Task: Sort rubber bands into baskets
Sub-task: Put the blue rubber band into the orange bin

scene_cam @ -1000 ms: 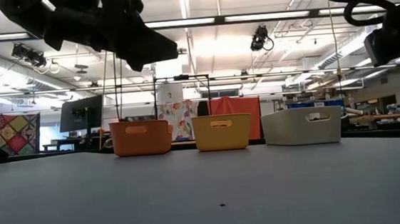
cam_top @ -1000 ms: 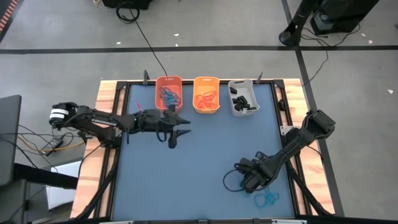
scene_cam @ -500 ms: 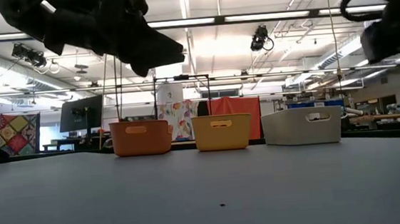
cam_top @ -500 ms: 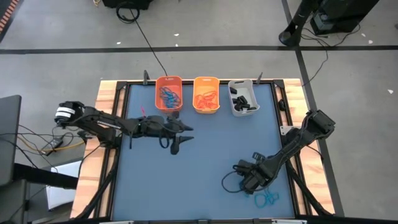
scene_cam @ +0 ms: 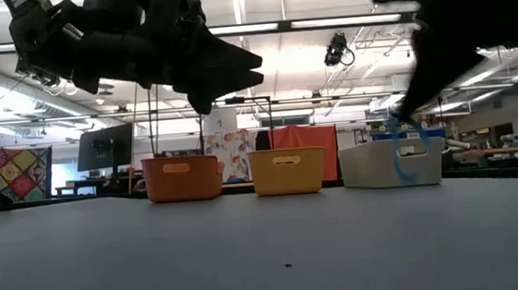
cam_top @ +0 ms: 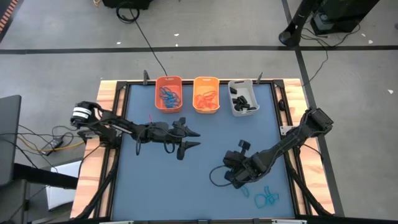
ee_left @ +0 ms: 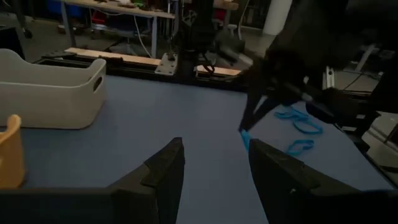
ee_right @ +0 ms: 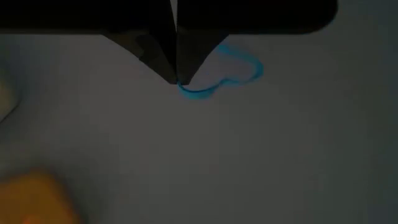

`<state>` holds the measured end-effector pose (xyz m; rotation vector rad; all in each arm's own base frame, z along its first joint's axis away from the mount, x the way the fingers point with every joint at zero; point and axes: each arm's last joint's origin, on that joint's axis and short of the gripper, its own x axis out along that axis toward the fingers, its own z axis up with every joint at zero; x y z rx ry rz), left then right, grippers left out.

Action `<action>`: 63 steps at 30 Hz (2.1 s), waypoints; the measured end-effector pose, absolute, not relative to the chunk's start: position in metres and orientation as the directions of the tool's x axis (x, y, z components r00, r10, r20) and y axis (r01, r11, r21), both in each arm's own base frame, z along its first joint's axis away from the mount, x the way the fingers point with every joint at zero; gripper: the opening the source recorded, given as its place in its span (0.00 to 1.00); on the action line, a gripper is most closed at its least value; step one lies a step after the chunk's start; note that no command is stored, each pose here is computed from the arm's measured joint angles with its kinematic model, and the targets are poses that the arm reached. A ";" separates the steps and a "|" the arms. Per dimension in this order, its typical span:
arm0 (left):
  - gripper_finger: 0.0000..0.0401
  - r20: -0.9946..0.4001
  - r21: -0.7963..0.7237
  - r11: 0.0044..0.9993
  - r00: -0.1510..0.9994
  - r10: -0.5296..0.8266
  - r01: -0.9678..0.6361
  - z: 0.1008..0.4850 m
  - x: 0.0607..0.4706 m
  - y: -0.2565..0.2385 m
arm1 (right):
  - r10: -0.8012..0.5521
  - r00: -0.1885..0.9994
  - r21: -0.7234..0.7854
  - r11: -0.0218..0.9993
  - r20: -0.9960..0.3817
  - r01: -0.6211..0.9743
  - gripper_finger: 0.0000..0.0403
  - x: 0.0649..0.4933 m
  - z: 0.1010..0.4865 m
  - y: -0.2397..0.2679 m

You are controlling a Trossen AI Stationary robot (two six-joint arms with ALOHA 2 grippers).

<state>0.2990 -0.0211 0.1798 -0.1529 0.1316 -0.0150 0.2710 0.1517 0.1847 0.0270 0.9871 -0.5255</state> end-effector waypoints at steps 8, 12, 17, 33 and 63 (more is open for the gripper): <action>0.45 -0.103 -0.169 0.985 0.993 -0.050 0.032 0.166 0.306 -0.029 | -0.556 0.525 -0.345 0.824 -0.645 0.449 0.01 0.297 0.213 0.135; 0.45 -0.058 -0.185 0.982 0.997 -0.052 0.041 0.162 0.311 -0.030 | -0.589 0.548 -0.392 0.807 -0.594 0.442 0.01 0.312 0.219 0.122; 0.45 -0.039 -0.185 0.982 0.998 -0.039 0.032 0.160 0.317 -0.030 | -0.589 0.595 -0.410 0.808 -0.547 0.423 0.01 0.328 0.225 0.110; 0.29 -0.092 -0.169 0.980 0.992 0.089 -0.104 0.152 0.320 -0.027 | -0.585 0.662 -0.439 0.804 -0.469 0.400 0.01 0.347 0.236 0.098; 0.01 -0.288 -0.076 0.930 0.901 0.324 -0.359 0.206 0.264 0.050 | -0.378 0.525 -0.181 0.903 -0.763 0.389 0.45 0.325 0.216 0.103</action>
